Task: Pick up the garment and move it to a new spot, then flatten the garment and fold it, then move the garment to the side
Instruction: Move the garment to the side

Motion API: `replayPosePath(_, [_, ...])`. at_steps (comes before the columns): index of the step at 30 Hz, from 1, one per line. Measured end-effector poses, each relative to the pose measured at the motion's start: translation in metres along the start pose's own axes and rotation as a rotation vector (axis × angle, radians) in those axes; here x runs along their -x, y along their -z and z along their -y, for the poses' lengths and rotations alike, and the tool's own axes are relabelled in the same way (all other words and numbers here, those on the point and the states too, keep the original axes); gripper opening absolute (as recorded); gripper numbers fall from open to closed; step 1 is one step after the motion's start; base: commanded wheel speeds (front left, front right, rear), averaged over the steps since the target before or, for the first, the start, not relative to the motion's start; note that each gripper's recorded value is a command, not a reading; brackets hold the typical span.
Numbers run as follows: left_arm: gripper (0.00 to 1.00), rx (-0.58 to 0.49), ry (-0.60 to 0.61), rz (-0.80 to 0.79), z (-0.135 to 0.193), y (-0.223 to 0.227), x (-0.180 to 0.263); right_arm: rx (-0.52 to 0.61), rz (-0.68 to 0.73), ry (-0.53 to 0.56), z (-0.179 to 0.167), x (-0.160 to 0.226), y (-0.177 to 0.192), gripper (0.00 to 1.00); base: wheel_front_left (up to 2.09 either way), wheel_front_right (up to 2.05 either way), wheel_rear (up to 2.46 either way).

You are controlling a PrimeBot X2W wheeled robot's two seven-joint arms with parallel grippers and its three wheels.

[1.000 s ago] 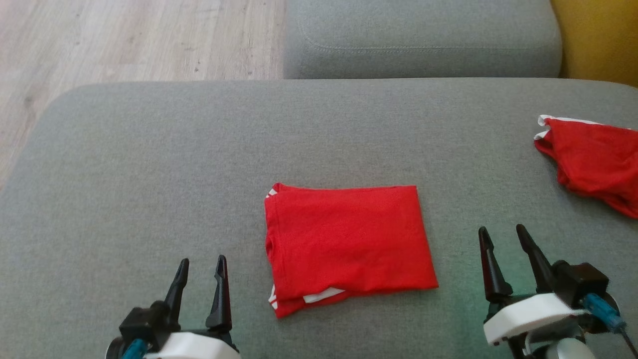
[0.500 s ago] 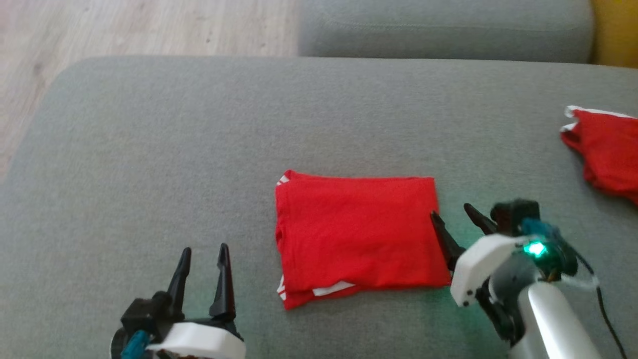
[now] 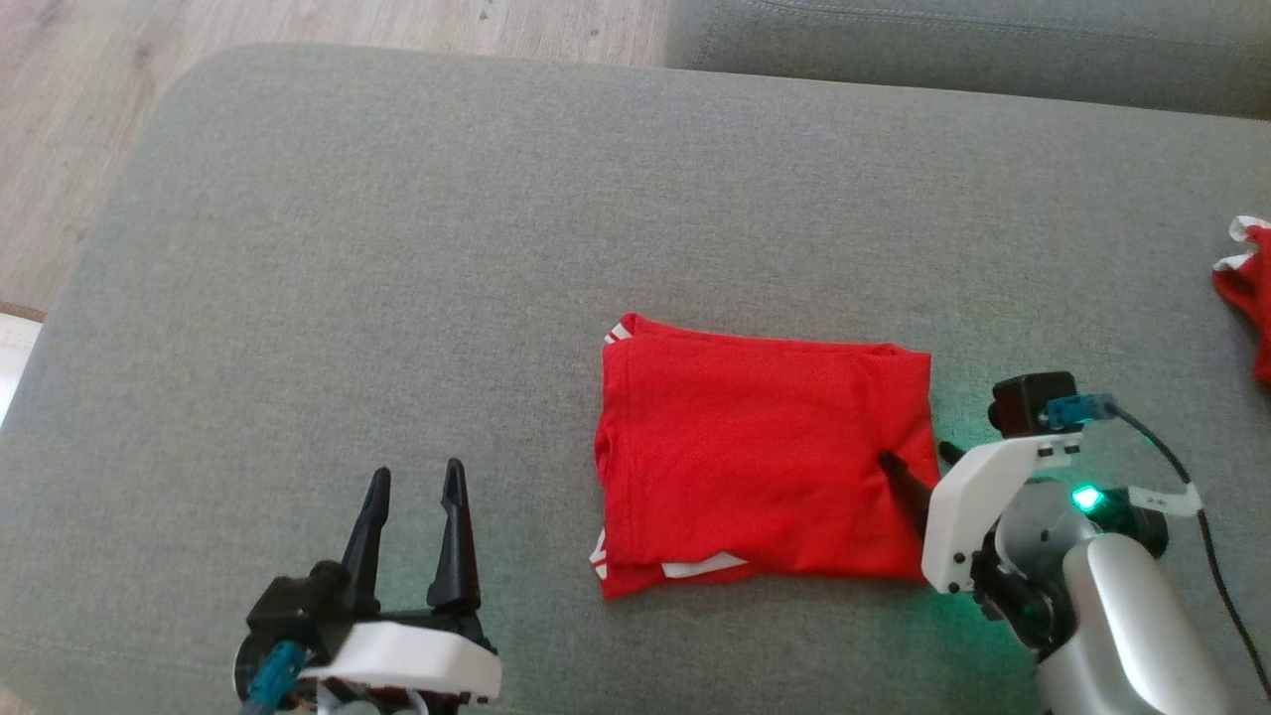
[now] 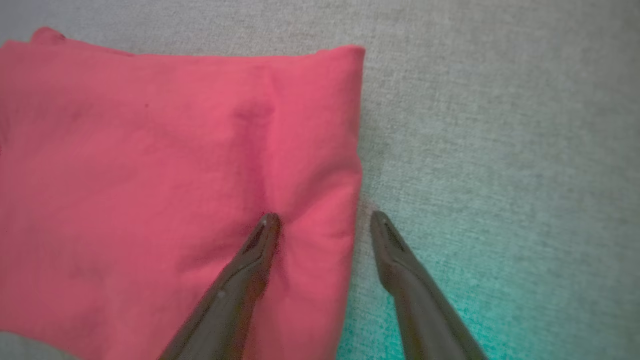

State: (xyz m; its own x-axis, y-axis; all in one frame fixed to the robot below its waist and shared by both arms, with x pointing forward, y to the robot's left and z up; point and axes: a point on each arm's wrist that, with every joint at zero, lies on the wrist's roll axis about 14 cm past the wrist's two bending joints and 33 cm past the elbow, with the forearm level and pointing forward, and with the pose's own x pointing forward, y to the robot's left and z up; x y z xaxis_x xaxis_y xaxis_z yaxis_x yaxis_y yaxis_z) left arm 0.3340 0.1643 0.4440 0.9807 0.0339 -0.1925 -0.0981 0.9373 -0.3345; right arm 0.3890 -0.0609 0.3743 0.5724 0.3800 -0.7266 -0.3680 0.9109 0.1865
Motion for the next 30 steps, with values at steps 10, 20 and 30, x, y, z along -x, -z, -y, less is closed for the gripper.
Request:
replayPosePath(10, [1.00, -0.029, 0.058, -0.013, 0.014, 0.006, -0.010, -0.059, 0.105, 0.032, 0.018, 0.009, -0.018, 0.00, 0.00, 0.00, 0.00])
replayPosePath(20, [1.00, -0.047, 0.302, -0.042, 0.086, 0.015, -0.050, -0.107, 0.303, 0.310, 0.128, 0.066, -0.057, 0.00, 0.00, 0.00, 0.00])
replayPosePath(30, [1.00, -0.097, 0.552, -0.133, 0.162, 0.043, -0.081, -0.221, 0.380, 0.519, 0.193, 0.120, -0.032, 0.00, 0.00, 0.00, 0.00])
